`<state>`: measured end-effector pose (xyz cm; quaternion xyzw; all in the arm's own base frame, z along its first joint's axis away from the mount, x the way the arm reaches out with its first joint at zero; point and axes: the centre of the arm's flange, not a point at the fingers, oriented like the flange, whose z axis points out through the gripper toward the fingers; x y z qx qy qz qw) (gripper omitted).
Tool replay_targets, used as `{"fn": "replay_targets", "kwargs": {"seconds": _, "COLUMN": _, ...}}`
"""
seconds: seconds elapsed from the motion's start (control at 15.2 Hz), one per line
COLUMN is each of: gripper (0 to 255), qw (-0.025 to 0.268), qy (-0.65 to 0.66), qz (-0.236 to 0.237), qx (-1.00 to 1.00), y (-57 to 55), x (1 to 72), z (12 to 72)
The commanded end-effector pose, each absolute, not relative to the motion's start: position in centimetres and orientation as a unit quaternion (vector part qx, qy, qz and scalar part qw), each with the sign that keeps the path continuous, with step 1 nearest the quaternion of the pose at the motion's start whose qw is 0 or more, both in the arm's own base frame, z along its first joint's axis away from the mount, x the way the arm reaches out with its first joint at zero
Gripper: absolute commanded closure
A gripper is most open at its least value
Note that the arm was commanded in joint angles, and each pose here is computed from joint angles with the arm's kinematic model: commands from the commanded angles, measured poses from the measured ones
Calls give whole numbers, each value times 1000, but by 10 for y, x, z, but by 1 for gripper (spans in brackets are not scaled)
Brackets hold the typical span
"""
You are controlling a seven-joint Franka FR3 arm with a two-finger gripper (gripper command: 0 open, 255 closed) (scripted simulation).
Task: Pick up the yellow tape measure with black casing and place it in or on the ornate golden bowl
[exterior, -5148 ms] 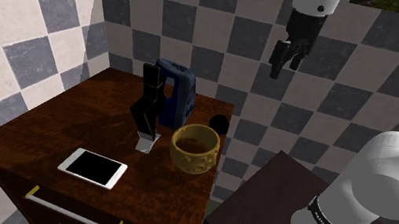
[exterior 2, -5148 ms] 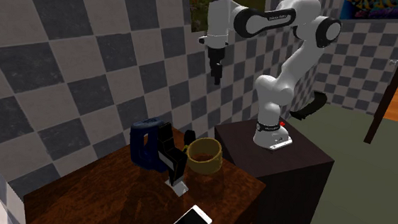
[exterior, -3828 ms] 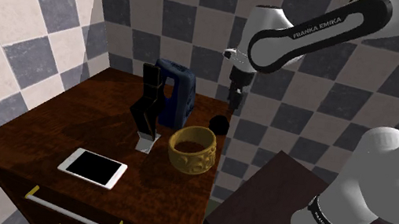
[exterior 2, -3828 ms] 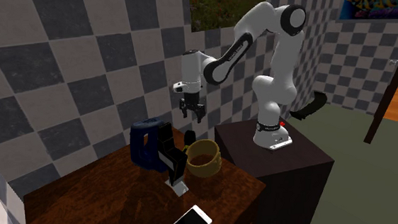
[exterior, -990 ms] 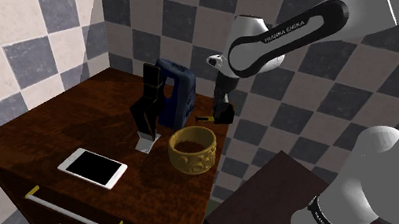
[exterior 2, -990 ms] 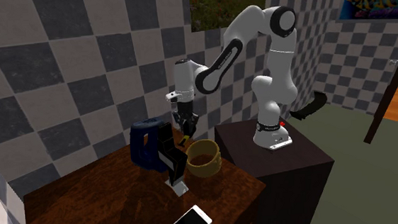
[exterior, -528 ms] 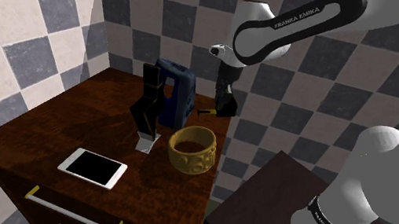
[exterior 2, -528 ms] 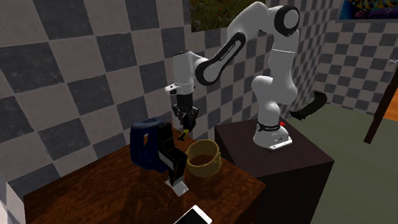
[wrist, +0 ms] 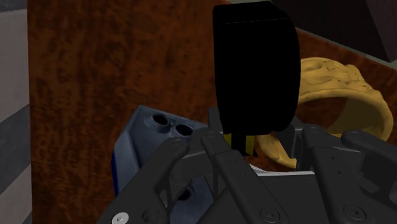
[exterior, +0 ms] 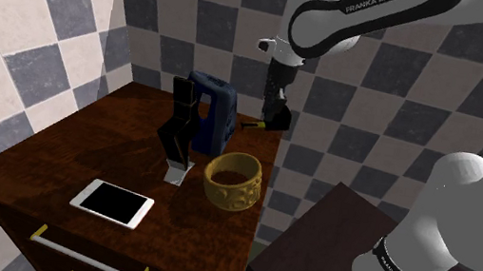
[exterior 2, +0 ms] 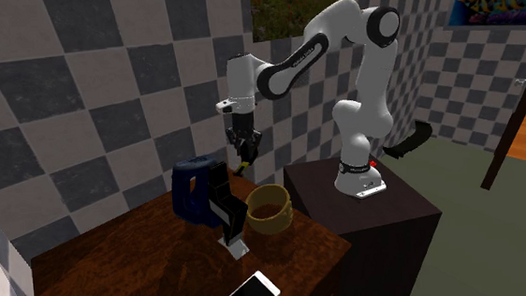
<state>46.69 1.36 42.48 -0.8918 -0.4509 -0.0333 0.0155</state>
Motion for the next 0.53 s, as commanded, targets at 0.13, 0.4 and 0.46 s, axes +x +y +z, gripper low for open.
{"fn": "replay_targets", "kwargs": {"seconds": 0.13, "gripper": 255, "qw": 15, "qy": -451, "qz": -33, "qx": -892, "y": 14, "x": 467, "z": 447}}
{"fn": "replay_targets", "kwargs": {"seconds": 0.4, "gripper": 255, "qw": 15, "qy": -451, "qz": -33, "qx": -892, "y": 38, "x": 457, "z": 455}}
{"fn": "replay_targets", "kwargs": {"seconds": 0.46, "gripper": 255, "qw": 15, "qy": -451, "qz": -33, "qx": -892, "y": 50, "x": 452, "z": 457}}
